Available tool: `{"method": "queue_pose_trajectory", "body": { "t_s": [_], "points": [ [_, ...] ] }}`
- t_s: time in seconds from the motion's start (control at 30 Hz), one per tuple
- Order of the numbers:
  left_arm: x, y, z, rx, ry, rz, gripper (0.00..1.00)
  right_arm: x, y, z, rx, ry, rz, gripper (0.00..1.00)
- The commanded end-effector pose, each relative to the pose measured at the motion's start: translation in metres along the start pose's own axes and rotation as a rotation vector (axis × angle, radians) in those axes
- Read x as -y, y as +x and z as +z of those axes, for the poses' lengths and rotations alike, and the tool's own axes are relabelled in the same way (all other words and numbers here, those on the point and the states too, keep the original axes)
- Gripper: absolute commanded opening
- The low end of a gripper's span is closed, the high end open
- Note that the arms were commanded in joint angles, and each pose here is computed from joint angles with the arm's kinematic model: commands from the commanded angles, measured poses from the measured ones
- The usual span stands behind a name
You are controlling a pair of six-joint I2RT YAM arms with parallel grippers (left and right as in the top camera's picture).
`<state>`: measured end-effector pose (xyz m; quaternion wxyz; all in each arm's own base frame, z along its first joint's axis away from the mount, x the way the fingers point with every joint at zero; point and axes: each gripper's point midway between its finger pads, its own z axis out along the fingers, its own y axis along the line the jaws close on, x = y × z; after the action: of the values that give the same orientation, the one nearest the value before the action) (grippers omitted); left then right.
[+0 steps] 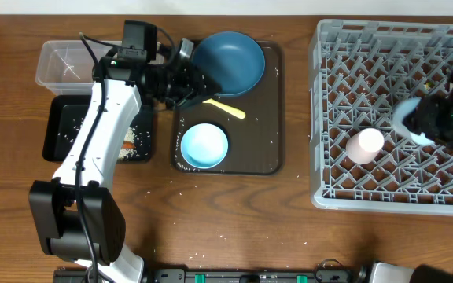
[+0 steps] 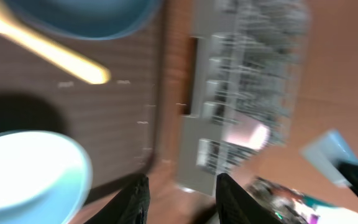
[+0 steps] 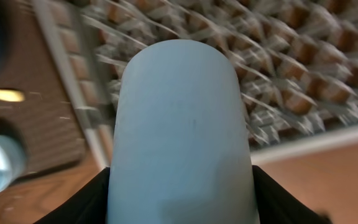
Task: Sort waste into correct bins and load items into the dishwasher rack
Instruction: 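Place the light-blue cup upside down in the rack with right gripper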
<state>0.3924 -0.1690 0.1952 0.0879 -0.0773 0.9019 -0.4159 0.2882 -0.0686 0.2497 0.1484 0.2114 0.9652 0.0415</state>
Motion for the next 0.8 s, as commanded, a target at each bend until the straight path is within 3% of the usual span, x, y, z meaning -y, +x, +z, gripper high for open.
{"method": "queue_pose_trajectory", "body": {
  "t_s": [0.0,0.3,0.6,0.77],
  "points": [
    [-0.035,-0.011,-0.006,0.079,-0.202,-0.009,0.37,0.029,0.0,0.017,-0.066,0.162,0.064,0.53],
    [-0.086,-0.006,-0.022,0.105,-0.489,-0.052,0.38,0.055,0.01,0.076,-0.331,0.228,0.119,0.52],
    [-0.09,-0.007,-0.024,0.11,-0.515,-0.038,0.38,0.06,0.012,0.104,-0.419,0.241,0.123,0.54],
    [-0.09,-0.007,-0.024,0.11,-0.515,-0.038,0.37,0.061,0.013,0.111,-0.445,0.244,0.123,0.62]
  ]
}}
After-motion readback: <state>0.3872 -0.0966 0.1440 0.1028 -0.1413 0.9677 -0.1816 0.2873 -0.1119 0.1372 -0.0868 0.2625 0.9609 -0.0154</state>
